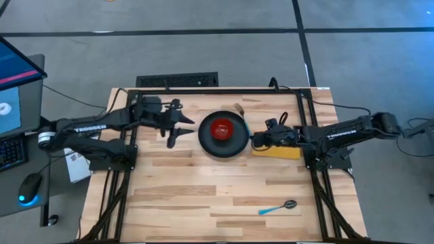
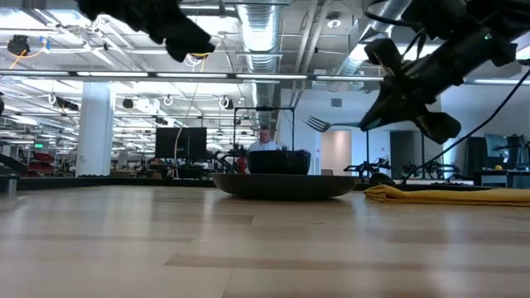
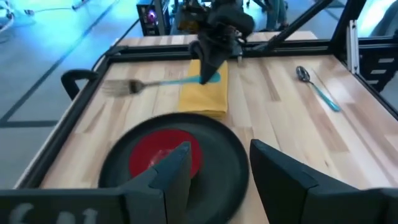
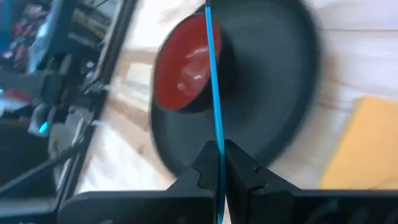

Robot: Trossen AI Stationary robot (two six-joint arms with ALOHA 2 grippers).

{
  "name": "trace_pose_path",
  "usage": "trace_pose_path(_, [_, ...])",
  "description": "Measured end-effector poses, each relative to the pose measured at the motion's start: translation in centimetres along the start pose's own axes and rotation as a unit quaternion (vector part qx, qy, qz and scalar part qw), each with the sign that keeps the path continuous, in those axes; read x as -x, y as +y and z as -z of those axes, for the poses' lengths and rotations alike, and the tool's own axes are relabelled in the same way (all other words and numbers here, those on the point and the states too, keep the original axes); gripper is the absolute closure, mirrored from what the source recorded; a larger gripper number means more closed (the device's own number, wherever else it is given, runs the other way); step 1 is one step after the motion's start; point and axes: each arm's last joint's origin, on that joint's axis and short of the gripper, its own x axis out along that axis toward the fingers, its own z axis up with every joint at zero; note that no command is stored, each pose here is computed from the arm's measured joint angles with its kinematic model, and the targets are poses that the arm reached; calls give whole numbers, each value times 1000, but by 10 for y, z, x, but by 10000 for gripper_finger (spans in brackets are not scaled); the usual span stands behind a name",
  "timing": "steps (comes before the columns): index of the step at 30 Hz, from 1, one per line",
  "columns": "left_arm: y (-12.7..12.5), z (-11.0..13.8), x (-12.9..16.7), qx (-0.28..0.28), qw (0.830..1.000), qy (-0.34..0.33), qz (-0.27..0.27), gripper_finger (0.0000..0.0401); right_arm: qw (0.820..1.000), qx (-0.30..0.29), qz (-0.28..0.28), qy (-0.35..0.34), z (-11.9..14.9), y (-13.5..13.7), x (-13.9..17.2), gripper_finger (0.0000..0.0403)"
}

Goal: Set table place
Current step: Put the blue fork beside the black plate

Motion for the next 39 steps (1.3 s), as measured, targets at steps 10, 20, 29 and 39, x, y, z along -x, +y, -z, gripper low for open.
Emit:
trace_pose_path(10, [-11, 34, 21, -1, 999, -42, -9, 246, 993, -117, 24, -14, 5, -21, 1, 376])
trace_pose_path(20, [-14, 51, 22, -12, 999, -36, -9, 246, 976, -211, 58, -12, 20, -31, -18, 376])
trace_pose_path(29, [-14, 53, 22, -15, 999, -32, -8, 246, 969, -237, 71, -10, 31, -39, -46, 376])
trace_pose_path(39, [-14, 55, 22, -20, 1000, -21, -6, 246, 968, -245, 52, 5, 45, -39, -62, 376])
